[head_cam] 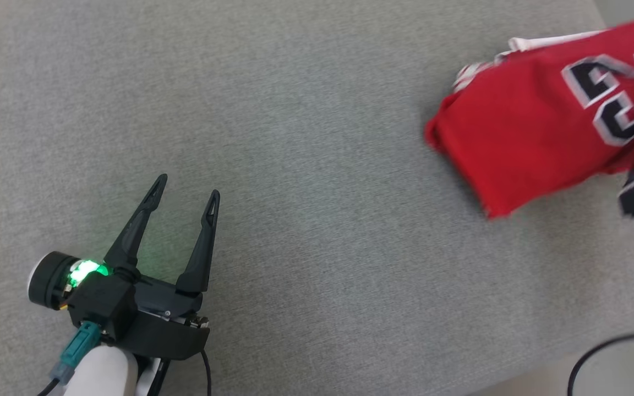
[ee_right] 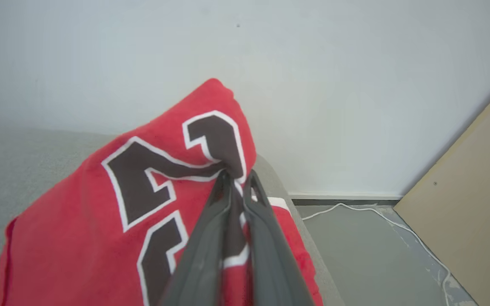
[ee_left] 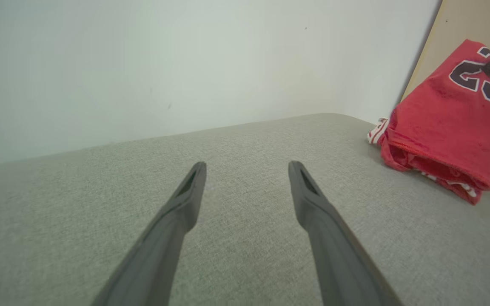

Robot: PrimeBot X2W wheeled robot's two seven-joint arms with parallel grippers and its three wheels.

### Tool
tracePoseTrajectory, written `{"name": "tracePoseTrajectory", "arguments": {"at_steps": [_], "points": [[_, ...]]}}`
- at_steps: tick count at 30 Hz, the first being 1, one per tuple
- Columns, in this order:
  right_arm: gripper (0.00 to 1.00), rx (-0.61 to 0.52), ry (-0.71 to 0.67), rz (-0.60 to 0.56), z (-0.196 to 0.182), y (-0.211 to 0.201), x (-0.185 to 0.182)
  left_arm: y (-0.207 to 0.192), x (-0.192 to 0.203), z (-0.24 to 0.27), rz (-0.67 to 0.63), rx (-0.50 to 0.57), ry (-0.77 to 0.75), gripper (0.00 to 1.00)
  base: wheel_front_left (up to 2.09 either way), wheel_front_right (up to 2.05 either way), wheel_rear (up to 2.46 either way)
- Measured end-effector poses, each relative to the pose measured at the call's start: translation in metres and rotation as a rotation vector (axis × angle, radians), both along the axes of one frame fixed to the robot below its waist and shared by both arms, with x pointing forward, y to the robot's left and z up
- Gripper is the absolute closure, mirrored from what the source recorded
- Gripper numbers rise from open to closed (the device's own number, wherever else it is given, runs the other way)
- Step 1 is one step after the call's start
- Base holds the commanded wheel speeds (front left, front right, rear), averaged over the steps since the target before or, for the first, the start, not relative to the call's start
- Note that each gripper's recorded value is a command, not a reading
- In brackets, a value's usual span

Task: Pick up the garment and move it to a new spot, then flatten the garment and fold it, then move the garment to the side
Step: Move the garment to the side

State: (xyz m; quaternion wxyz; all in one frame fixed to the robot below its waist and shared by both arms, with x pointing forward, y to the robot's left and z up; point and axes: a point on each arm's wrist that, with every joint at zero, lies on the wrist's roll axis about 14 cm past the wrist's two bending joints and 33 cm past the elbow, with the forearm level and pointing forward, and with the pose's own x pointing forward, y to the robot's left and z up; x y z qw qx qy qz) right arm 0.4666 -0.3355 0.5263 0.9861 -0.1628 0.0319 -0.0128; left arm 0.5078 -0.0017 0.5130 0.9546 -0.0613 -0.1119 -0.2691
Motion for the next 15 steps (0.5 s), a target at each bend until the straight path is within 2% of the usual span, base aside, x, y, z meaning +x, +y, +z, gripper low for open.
{"name": "tracePoseTrajectory", "arguments": {"at_steps": [3, 12, 15], "points": [[1.0, 0.048, -0.031, -0.057, 0.008, -0.021, 0.015, 0.003, 0.001, -0.007, 0.001, 0.012, 0.011, 0.0, 0.0, 0.0, 0.0], [1.0, -0.017, 0.087, -0.206, -0.02, -0.089, 0.022, 0.001, -0.001, -0.018, -0.028, 0.035, 0.024, 0.0, 0.0, 0.0, 0.0], [1.0, -0.031, 0.105, -0.232, -0.025, -0.1, 0.024, 0.001, -0.001, -0.018, -0.032, 0.041, 0.023, 0.0, 0.0, 0.0, 0.0]]}}
